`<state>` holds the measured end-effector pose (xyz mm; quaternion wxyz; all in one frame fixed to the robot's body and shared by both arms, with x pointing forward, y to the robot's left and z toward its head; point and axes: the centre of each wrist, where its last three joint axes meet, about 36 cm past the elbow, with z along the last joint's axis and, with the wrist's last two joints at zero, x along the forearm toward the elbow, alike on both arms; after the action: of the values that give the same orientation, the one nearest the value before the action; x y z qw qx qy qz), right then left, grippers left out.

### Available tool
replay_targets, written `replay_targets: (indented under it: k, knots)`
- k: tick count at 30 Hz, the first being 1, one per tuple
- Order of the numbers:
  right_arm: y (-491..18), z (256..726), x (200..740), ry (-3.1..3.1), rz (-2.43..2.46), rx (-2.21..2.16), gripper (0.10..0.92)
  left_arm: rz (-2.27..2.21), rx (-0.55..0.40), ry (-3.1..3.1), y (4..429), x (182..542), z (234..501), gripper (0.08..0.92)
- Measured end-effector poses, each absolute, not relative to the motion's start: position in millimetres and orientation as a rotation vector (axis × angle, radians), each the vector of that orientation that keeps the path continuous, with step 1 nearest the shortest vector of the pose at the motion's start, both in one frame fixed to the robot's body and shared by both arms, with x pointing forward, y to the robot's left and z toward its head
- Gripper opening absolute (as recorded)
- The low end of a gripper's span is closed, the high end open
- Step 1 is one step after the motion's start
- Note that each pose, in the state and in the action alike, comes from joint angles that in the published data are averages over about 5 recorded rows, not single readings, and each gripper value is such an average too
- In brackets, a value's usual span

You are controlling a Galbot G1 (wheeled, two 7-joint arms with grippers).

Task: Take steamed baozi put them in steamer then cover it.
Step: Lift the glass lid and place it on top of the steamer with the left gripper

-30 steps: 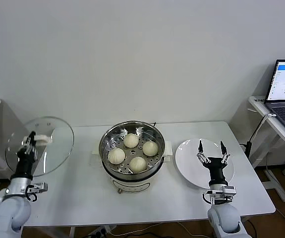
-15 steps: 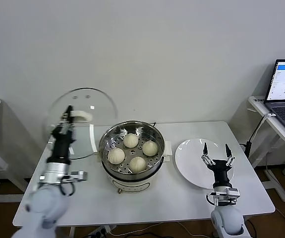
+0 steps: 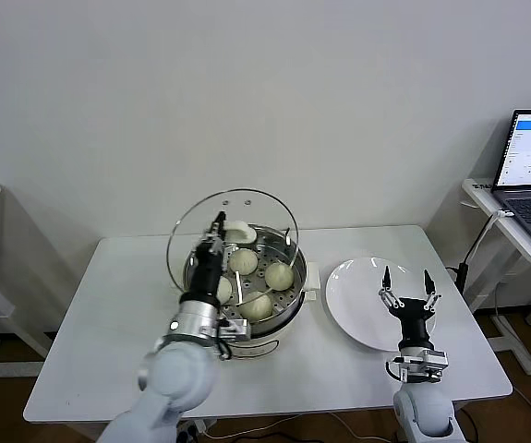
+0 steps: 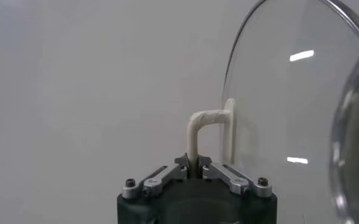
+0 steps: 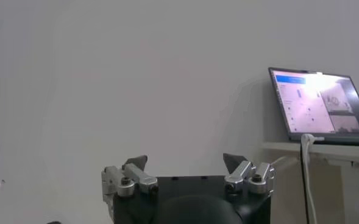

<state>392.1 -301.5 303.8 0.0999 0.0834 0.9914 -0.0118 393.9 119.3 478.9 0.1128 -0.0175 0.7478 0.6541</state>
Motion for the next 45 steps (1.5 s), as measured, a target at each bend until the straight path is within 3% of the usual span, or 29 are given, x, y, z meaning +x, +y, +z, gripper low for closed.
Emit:
replay_targets:
  k: [16,45]
  knots:
    - [-298.2,302.2,396.8,2.943,-0.045,0.274,0.823,2.129,0.057,2.152,74.1,404.5,451.9,0.186]
    - [-298.9,297.7,399.4,2.942,-0.059,0.282,0.823,2.201,0.046,2.172,65.3,413.5,439.1,0.186]
